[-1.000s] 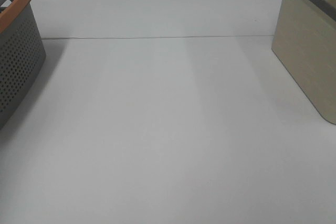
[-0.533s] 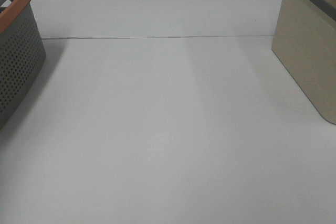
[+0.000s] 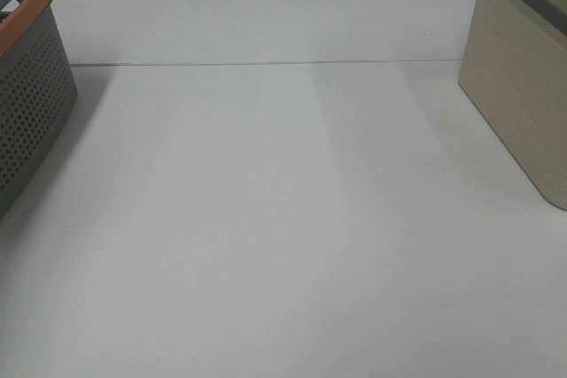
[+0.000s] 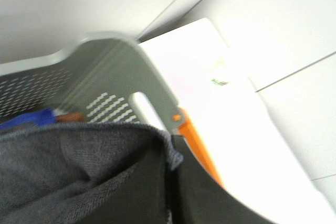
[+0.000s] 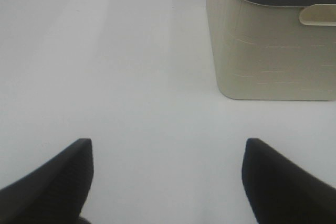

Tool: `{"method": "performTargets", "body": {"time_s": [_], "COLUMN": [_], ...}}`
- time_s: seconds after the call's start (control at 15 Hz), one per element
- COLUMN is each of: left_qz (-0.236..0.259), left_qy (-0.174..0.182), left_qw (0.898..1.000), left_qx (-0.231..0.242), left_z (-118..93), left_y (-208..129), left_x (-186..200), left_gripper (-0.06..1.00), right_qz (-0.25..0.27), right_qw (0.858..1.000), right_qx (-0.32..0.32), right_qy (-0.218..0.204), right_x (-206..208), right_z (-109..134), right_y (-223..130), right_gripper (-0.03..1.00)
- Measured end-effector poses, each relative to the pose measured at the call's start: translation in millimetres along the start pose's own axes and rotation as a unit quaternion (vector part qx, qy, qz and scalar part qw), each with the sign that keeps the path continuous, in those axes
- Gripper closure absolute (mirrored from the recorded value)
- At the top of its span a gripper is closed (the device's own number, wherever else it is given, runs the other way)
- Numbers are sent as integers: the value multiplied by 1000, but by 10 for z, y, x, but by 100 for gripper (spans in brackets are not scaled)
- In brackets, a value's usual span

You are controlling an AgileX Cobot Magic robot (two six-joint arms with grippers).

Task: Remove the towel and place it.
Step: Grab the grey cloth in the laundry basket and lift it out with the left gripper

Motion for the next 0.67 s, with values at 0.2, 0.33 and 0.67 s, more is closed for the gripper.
{"method": "performTargets", "body": {"time_s": [0.2,0.33,0.67], "left_qz": [-72,-127,-210], "left_qy": [-131,-235,-390], "left_qw": [989,964,897], "left_qx": [0,-2,13], "left_z": [-359,-623,-1161], "left_y": [279,472,920], "left_x": [318,591,1085], "left_gripper": [94,94,94], "right_qz": [0,0,0], "right_qw": [1000,1000,1000], "right_qx": [0,0,0], "right_qy": [0,0,0], "right_x": [0,0,0], "right_z": [0,0,0], "right_y": [0,0,0], "right_gripper": [20,20,20]}}
Point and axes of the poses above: a point on each arm's last joint axis where the gripper is mounted, x pointing back along that axis away from the gripper, z along the wrist's bending axis when the last joint is at zero, y = z × x, the point moved 2 cm from there along -x, pointing out along that axis toward the gripper, and after that the axes turned 10 degrees about -x, right-handed, at the moved point
